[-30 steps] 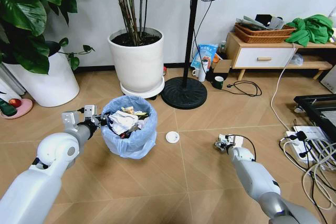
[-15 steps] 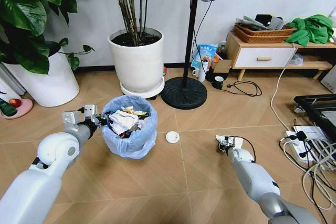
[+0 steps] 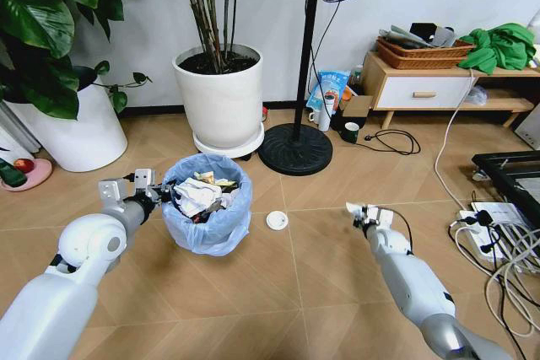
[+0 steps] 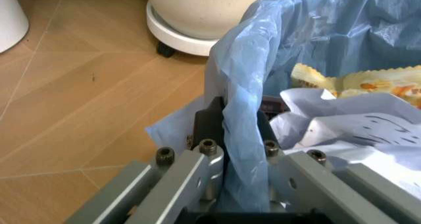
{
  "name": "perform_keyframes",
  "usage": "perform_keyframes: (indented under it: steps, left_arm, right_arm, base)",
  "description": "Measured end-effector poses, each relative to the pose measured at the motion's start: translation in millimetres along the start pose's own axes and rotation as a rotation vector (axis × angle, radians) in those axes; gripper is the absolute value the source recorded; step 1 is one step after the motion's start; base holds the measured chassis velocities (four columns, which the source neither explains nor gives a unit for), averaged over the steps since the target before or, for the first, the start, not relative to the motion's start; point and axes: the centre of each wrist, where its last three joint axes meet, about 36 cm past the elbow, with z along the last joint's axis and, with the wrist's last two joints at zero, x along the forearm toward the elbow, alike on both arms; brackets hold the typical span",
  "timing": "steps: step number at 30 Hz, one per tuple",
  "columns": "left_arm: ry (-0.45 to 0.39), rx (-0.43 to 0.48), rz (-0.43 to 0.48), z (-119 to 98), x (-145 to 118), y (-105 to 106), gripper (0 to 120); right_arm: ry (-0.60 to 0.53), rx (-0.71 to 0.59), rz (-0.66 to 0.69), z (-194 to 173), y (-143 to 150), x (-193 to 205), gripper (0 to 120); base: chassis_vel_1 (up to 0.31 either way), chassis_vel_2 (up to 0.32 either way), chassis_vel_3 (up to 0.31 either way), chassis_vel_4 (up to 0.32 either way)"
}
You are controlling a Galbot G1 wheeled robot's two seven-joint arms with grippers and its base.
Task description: Pick up the trash bin and place the garbage on the floor into it.
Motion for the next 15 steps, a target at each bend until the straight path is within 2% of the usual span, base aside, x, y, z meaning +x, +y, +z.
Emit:
perform_keyframes:
  steps: [1,3,5,7,9,10,13,15]
  left_arm:
    - [0.0,0.0,0.0,0.0,0.0,0.0,0]
    - [0.003,0.001,0.0,0.9,-0.8,0.3,0]
    - [0.008,-0.001,0.001,1.8,-1.4,0.3,0]
    - [0.009,-0.002,0.001,2.1,-1.6,0.2,0]
    - [0.013,-0.003,0.004,2.9,-3.4,-0.1,0]
    - [0.013,-0.003,0.004,2.9,-3.4,-0.1,0]
    - [0.012,0.002,0.01,2.6,-6.2,-2.4,0]
    - [0.013,0.002,0.011,2.8,-6.8,-3.0,0]
  right_arm:
    - [0.0,0.0,0.0,0.0,0.0,0.0,0]
    - [-0.057,0.005,-0.075,-28.3,10.5,6.9,0]
    - [-0.117,0.025,-0.193,-62.2,33.9,22.3,0]
    - [-0.131,0.031,-0.219,-69.4,40.6,26.8,0]
    - [-0.185,0.059,-0.335,-96.5,72.8,51.4,0]
    - [-0.185,0.059,-0.335,-96.5,72.8,51.4,0]
    - [-0.22,0.091,-0.491,-120.4,112.7,86.0,0]
    - [-0.223,0.097,-0.514,-123.0,118.0,90.6,0]
  base:
    - [0.0,0.0,0.0,0.0]
    - [0.0,0.0,0.0,0.0]
    - [0.0,0.0,0.0,0.0]
    - [0.0,0.0,0.0,0.0]
    - [0.0,0.0,0.0,0.0]
    - [0.0,0.0,0.0,0.0]
    - [0.0,0.0,0.0,0.0]
    - [0.0,0.0,0.0,0.0]
